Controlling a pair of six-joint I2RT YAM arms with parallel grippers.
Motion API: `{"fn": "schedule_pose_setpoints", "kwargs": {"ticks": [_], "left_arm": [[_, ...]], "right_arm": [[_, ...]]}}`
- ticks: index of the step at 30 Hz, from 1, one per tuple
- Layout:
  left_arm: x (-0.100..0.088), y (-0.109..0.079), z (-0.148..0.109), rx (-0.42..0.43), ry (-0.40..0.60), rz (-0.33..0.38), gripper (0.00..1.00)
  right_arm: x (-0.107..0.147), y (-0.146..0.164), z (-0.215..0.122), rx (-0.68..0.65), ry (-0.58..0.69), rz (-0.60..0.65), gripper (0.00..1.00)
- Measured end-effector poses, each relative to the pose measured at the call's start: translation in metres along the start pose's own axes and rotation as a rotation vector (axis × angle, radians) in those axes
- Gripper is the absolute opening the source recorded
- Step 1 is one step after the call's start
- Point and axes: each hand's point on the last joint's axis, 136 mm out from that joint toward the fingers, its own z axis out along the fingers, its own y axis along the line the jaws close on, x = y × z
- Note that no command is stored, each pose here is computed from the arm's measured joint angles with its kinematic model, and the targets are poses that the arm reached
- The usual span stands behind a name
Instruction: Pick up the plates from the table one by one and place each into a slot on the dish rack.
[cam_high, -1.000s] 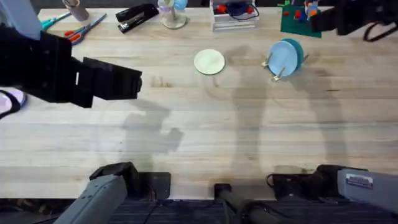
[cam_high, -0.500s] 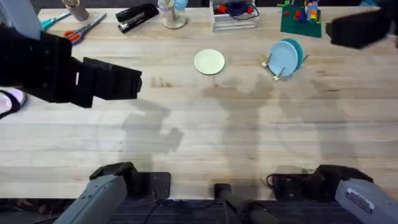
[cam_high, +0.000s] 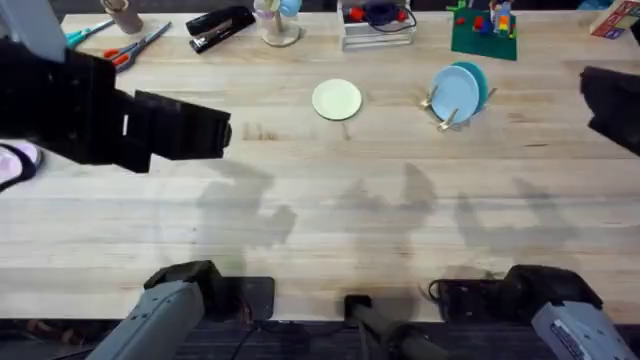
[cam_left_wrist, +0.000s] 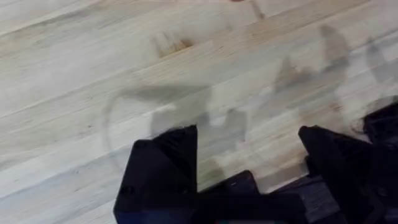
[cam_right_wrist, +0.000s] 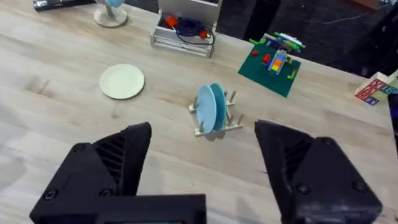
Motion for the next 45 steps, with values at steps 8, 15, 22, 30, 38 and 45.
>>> {"fn": "schedule_pose_setpoints", "kwargs": {"ticks": [8, 15, 22, 30, 38, 45], "left_arm": [[-0.003, -0.007, 0.000, 0.042, -0.018, 0.000, 0.993], [-0.004, -0.008, 0.000, 0.049, -0.022, -0.001, 0.967], [-0.008, -0.017, -0.001, 0.100, -0.042, -0.015, 0.049], [-0.028, -0.011, 0.018, 0.166, -0.016, -0.080, 0.040], [-0.074, 0.001, 0.085, 0.287, 0.046, -0.089, 0.040], [-0.106, 0.008, 0.161, 0.387, 0.076, -0.105, 0.040]], "right_arm": [[0.000, 0.000, 0.000, 0.000, 0.000, 0.007, 0.994], [0.000, 0.000, 0.000, 0.000, 0.000, 0.007, 0.995], [0.000, 0.000, 0.000, 0.000, 0.000, 0.007, 0.995], [0.000, 0.000, 0.000, 0.000, 0.000, 0.007, 0.993], [0.000, 0.000, 0.000, 0.000, 0.000, 0.007, 0.994], [0.000, 0.000, 0.000, 0.000, 0.000, 0.007, 0.995]]}}
